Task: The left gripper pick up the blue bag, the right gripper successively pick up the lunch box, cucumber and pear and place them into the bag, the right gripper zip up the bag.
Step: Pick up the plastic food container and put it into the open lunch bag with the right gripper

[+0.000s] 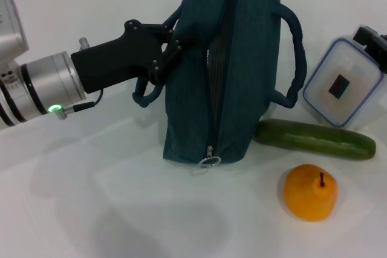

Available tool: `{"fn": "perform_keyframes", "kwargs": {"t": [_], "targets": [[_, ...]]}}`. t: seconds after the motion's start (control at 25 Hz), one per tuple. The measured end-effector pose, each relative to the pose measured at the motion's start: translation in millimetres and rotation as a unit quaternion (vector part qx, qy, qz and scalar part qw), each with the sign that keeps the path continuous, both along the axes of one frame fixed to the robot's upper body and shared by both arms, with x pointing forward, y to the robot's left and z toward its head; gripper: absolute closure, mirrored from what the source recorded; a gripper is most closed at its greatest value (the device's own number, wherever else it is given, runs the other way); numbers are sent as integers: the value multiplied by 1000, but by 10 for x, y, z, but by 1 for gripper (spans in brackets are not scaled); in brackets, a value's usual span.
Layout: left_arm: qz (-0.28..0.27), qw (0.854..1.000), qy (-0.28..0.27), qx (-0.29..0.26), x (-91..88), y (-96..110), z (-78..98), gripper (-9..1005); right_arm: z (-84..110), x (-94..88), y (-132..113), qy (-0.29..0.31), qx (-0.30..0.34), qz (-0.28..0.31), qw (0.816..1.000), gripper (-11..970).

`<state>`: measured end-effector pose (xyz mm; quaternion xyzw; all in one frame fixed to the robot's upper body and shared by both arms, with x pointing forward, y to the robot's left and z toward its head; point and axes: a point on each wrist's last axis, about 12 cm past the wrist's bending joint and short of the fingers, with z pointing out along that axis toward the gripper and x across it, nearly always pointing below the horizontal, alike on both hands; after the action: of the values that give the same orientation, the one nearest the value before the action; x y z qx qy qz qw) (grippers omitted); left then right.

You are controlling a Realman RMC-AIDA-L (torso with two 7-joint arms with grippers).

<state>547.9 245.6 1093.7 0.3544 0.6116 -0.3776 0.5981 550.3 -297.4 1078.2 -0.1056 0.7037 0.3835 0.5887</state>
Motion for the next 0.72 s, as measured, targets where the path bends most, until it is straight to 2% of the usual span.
{"fn": "perform_keyframes", "kwargs": {"t": [0.12,0.44,0.52,0.56,0.72], "targets": [[-6,1000,12,-10,4,9,37,957,24,2,-8,-6,-2,1,1000,872],[-13,996,88,-29,128,195,336,957,203,-56,-77,-67,7,16,998,871],[-26,988,149,-3,224,237,476,957,256,-74,-111,-84,15,17,996,871],[-26,988,149,-3,224,237,476,957,276,-81,-125,-91,17,18,995,871],[-51,972,224,56,289,195,562,957,351,-98,-176,-116,24,20,993,871]]}}
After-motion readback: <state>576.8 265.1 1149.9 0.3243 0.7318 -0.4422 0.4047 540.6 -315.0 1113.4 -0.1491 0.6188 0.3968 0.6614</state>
